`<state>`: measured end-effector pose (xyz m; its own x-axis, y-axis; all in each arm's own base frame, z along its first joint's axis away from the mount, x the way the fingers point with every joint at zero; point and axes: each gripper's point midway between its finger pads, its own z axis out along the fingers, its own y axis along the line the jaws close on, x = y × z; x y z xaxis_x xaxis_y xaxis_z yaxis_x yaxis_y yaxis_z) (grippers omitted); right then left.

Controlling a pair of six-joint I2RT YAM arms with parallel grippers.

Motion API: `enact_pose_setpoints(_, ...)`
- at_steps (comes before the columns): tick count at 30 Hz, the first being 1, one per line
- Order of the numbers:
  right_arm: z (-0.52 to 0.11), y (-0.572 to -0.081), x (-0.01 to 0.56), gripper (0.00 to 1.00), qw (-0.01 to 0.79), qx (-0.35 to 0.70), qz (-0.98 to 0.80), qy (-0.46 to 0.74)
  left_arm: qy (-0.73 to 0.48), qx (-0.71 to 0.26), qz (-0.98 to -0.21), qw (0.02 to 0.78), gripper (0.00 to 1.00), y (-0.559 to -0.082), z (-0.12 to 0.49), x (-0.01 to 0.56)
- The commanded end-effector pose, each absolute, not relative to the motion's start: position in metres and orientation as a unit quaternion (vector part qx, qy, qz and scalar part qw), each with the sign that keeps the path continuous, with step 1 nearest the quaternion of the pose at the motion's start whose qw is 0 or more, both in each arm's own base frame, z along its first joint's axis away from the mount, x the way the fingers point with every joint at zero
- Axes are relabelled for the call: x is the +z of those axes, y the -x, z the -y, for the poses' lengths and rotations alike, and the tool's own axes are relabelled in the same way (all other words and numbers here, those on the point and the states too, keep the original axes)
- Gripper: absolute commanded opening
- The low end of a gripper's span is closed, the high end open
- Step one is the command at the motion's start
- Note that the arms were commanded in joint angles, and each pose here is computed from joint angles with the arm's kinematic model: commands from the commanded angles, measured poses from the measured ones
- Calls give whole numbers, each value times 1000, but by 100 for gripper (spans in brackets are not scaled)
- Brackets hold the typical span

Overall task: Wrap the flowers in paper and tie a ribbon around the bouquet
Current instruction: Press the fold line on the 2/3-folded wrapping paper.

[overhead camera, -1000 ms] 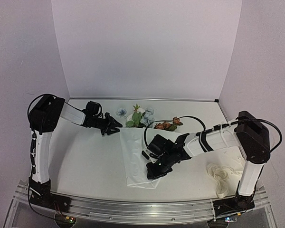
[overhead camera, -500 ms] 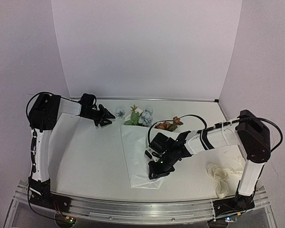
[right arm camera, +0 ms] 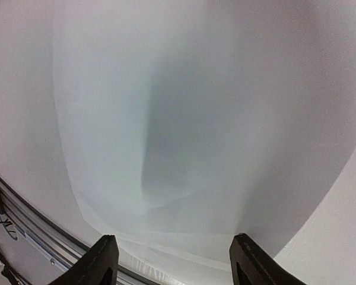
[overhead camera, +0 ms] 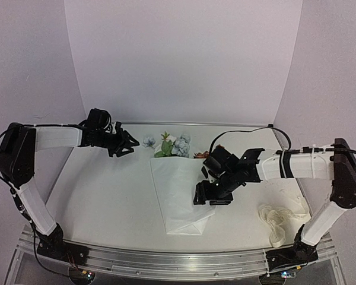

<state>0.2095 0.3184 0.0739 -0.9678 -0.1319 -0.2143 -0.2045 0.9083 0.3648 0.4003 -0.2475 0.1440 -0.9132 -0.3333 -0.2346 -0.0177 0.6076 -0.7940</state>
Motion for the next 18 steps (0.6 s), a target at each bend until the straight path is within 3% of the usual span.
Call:
enact_pose_setpoints(1, -286, -212, 54, 71, 90, 147, -984, 52, 65, -414, -894, 158, 42, -351, 274, 128)
enact_pose_setpoints(9, -291, -218, 27, 70, 70, 162, -984, 25, 61, -425, -895, 120, 40, -313, 286, 105)
enact_pose_setpoints(18, -307, -253, 9, 32, 84, 190, -978, -37, 60, -430, -894, 109, 39, -324, 295, 90)
